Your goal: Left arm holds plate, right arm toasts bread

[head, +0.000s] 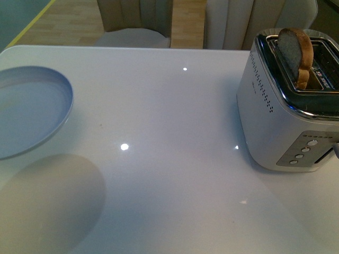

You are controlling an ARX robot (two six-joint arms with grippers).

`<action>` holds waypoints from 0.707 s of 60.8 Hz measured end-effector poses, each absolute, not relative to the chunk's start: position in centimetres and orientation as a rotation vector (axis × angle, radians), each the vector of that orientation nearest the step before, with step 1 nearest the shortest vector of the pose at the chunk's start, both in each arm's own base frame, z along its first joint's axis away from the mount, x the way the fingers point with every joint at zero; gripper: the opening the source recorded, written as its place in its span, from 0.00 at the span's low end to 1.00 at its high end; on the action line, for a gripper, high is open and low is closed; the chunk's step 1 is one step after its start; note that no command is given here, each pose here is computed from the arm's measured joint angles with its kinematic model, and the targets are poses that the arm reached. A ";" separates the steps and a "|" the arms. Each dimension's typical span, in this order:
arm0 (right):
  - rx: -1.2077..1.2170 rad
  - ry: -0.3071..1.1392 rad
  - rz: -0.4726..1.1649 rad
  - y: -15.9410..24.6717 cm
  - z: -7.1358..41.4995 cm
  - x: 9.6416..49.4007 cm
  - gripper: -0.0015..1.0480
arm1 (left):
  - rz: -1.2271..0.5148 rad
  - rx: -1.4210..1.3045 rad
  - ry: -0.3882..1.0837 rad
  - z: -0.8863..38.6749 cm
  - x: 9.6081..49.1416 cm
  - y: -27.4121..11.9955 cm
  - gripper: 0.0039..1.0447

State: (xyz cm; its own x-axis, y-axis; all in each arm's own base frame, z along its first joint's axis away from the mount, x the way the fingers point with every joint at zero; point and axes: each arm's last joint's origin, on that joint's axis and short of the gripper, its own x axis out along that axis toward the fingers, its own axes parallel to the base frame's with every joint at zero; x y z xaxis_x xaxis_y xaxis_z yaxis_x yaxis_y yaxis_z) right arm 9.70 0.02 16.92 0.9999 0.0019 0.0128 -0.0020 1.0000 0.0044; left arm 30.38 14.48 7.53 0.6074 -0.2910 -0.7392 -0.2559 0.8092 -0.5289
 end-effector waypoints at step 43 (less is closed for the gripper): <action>0.004 -0.013 0.002 0.0 16.9 9.7 0.92 | -0.002 -0.661 0.981 -2.0 32.0 17.0 0.02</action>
